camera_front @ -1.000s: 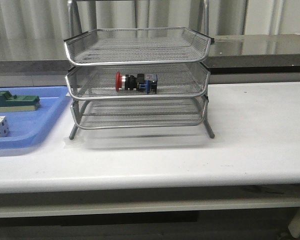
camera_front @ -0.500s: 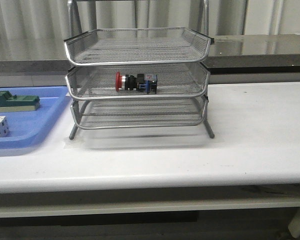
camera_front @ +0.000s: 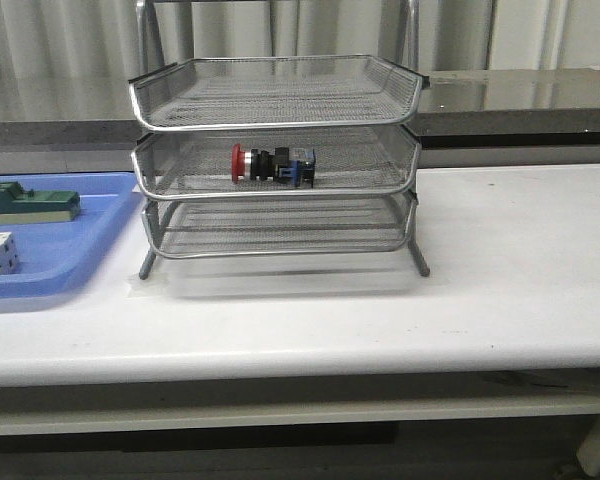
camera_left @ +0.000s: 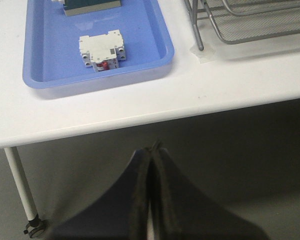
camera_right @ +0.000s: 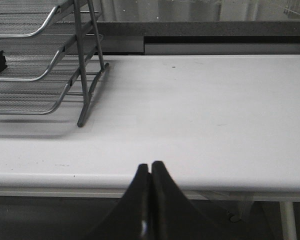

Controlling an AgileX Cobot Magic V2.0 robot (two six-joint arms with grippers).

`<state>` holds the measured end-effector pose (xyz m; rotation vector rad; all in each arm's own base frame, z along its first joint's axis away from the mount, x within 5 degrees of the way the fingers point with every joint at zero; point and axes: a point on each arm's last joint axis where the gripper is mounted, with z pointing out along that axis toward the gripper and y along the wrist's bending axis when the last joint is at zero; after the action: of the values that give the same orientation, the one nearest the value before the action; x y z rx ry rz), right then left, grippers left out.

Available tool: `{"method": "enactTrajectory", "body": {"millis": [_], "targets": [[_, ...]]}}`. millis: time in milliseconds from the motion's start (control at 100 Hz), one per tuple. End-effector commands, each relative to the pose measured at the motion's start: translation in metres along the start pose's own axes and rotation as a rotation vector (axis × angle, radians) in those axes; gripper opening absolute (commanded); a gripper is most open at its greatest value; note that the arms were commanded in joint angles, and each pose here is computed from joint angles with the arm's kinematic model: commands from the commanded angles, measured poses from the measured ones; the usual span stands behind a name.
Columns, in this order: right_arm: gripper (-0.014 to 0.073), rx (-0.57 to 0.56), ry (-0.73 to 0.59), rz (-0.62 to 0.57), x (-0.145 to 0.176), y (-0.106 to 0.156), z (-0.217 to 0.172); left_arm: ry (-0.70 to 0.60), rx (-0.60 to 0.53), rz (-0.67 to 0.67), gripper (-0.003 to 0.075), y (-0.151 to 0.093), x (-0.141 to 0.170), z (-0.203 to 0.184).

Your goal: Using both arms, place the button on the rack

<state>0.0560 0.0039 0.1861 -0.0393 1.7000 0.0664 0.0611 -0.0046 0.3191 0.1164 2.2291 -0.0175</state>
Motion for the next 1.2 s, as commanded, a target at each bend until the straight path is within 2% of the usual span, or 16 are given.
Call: {"method": "enactTrajectory", "body": {"millis": [0,1000,1190], "targets": [[-0.0060,0.007,-0.123,-0.010,-0.0150,-0.0003,-0.0037,-0.079,0.002,-0.018,-0.0021,0.0000,-0.0115,-0.0042],[-0.0060,0.007,-0.123,-0.010,-0.0150,-0.0003,-0.0037,-0.080,-0.011,-0.009,-0.0021,0.0011,-0.0116,-0.0044],[-0.0060,0.007,-0.123,-0.010,-0.0150,-0.0003,-0.0037,-0.114,-0.025,0.000,-0.0021,0.0018,-0.0083,-0.0113]]}}
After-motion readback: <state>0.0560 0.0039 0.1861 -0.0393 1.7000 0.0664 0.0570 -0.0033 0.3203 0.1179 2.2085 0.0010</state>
